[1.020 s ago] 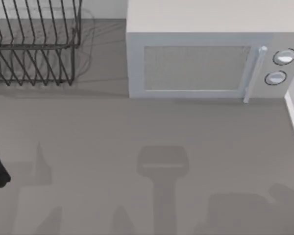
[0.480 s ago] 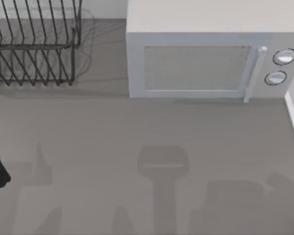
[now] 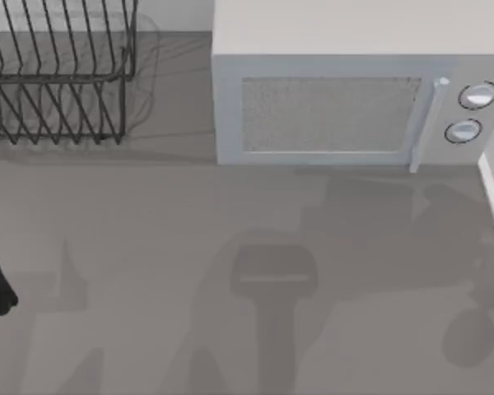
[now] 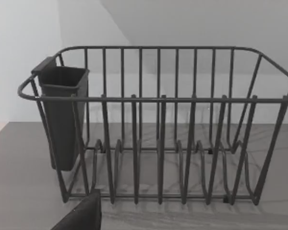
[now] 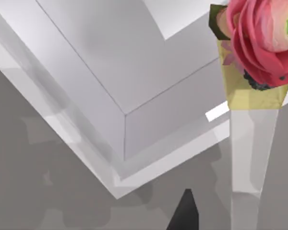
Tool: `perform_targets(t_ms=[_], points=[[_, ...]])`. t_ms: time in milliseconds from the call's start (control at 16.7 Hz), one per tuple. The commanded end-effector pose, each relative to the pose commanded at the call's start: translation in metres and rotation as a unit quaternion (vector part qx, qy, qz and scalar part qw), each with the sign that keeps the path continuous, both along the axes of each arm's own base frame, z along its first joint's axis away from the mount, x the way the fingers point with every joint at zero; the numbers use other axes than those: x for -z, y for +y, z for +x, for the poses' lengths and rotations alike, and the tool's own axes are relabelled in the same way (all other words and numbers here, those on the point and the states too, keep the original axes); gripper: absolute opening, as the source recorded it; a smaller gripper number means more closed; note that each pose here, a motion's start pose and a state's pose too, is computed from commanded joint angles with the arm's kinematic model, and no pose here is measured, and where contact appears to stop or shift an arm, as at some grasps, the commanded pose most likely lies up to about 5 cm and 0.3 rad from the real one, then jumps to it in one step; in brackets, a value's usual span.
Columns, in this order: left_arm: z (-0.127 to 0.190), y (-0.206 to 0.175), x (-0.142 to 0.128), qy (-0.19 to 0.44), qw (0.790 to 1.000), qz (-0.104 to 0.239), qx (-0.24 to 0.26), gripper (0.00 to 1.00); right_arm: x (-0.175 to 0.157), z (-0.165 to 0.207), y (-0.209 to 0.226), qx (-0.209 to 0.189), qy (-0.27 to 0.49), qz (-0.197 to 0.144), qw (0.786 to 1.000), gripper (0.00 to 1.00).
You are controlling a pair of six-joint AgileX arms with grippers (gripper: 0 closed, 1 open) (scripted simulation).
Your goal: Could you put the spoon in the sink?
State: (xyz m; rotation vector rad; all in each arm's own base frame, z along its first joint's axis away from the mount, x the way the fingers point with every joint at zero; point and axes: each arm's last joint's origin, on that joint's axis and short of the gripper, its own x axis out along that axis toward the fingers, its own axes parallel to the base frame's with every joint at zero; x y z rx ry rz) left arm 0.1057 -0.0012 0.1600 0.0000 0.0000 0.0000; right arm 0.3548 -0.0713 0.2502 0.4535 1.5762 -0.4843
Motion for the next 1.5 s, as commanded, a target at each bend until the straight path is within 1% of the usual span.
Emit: perform_targets(t_ms=[120, 300, 420, 600, 900, 1500], points=[[0.000, 0.000, 0.000, 0.000, 1.000, 0.000, 0.000, 1.00, -0.002, 0.038, -0.004, 0.000, -0.004, -0.001, 1.000, 0.00], [0.000, 0.000, 0.000, 0.000, 1.000, 0.000, 0.000, 1.00, 0.006, 0.084, -0.008, 0.001, -0.010, -0.001, 1.000, 0.00], [0.000, 0.000, 0.000, 0.000, 1.000, 0.000, 0.000, 1.00, 0.016, 0.107, -0.008, 0.001, -0.014, -0.001, 1.000, 0.00], [0.000, 0.000, 0.000, 0.000, 1.000, 0.000, 0.000, 1.00, 0.032, 0.129, -0.007, -0.001, -0.026, -0.002, 1.000, 0.00], [0.000, 0.000, 0.000, 0.000, 1.000, 0.000, 0.000, 1.00, 0.047, 0.144, -0.003, -0.005, -0.043, -0.004, 0.999, 0.00], [0.000, 0.000, 0.000, 0.000, 1.000, 0.000, 0.000, 1.00, 0.050, 0.147, -0.004, -0.004, -0.054, -0.006, 0.998, 0.00]])
